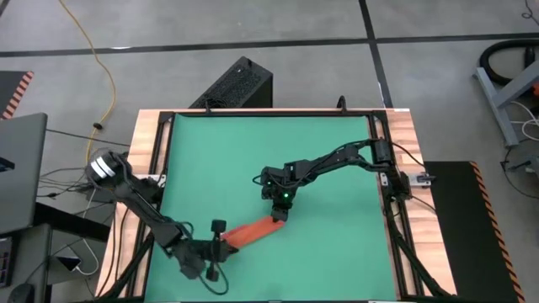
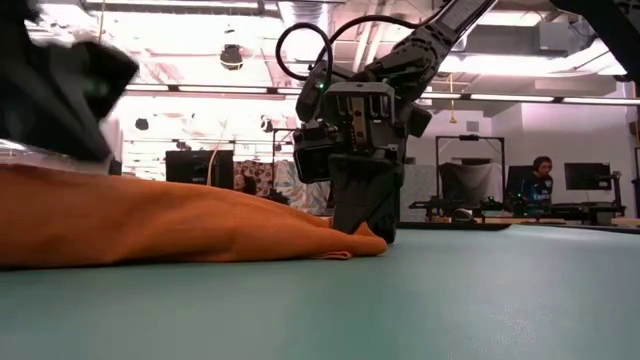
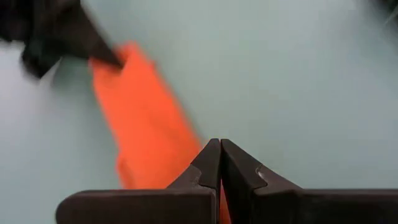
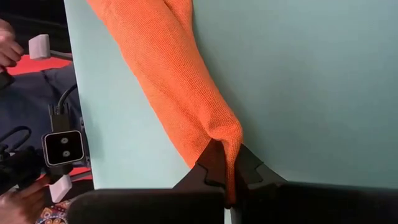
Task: Roll towel into tight, uniform cylinder
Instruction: Roll the orange towel
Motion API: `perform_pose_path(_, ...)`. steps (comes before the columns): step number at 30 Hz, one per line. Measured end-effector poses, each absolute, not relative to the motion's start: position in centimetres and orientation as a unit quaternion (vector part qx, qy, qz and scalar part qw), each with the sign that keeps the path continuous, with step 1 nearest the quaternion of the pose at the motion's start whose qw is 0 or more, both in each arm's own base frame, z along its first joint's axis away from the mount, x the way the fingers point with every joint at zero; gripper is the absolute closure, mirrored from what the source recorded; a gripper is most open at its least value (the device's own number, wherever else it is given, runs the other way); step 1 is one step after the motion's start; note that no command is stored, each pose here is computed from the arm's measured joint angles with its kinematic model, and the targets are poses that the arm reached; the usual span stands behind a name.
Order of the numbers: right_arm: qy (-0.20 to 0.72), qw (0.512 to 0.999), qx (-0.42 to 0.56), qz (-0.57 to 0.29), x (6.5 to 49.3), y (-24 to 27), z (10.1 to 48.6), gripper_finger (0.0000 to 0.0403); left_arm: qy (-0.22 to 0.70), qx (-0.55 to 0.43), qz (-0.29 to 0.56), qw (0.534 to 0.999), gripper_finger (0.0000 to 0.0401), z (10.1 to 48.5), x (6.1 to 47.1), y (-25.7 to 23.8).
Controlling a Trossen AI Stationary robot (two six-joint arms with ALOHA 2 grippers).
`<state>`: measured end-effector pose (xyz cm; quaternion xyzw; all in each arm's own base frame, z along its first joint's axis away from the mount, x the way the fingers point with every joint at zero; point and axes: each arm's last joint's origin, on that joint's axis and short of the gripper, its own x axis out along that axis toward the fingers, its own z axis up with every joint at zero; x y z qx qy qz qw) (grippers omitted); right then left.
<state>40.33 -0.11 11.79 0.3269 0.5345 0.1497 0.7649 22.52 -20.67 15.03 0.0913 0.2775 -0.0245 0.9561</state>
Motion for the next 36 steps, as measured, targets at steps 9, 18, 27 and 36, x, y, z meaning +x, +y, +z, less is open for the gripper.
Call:
perform_pose_path(9,0.537,0.768,0.314,0.153,40.3,0.6,11.7,0.0394,0.321,0.08,0.079,0.94,0.0401,13.3,22.1,-19.6)
perform_pose_path(18,0.52,0.789,0.276,0.176,40.4,0.6,12.2,0.0382,0.333,0.058,0.09,0.937,0.0401,11.8,20.9,-19.0)
perform_pose_path(27,0.475,0.845,0.188,0.159,39.7,0.6,16.7,0.0363,0.344,0.037,0.111,0.932,0.0401,10.5,19.9,-17.9)
perform_pose_path(36,0.498,0.852,0.102,0.127,38.3,2.1,18.5,0.0335,0.35,0.036,0.107,0.93,0.0401,10.0,19.5,-17.5)
